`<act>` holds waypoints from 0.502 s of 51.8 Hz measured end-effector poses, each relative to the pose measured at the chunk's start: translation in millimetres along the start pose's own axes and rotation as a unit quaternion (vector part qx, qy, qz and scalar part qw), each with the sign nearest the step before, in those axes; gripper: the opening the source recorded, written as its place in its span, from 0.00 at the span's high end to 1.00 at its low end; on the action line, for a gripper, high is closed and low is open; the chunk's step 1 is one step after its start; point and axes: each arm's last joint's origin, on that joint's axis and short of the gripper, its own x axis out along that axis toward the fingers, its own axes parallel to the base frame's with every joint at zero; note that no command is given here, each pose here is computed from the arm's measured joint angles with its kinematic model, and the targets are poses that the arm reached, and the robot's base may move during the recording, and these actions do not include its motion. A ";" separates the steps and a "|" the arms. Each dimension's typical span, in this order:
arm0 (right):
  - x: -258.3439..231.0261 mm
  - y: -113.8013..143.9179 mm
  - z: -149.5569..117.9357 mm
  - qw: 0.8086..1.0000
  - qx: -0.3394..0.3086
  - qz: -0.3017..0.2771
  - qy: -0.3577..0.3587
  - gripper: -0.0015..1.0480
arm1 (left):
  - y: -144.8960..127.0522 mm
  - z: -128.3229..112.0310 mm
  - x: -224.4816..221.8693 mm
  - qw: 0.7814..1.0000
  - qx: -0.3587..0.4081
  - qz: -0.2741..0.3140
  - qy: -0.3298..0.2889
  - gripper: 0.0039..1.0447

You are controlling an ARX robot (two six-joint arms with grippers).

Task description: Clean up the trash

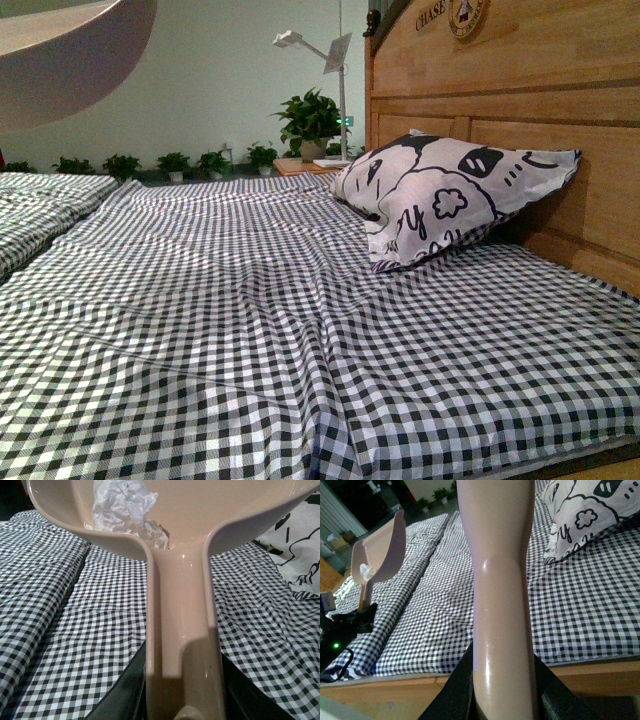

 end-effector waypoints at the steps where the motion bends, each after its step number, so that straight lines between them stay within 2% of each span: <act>1: 0.1 -0.1 -0.1 1.000 0.000 0.000 0.000 0.81 | -0.5 0.5 -1.4 1.000 0.000 -0.001 0.000 0.75; 26: 1.8 1.0 -2.7 1.000 0.003 0.000 0.002 0.81 | 0.0 -0.1 -5.6 1.000 -0.013 0.006 0.000 0.75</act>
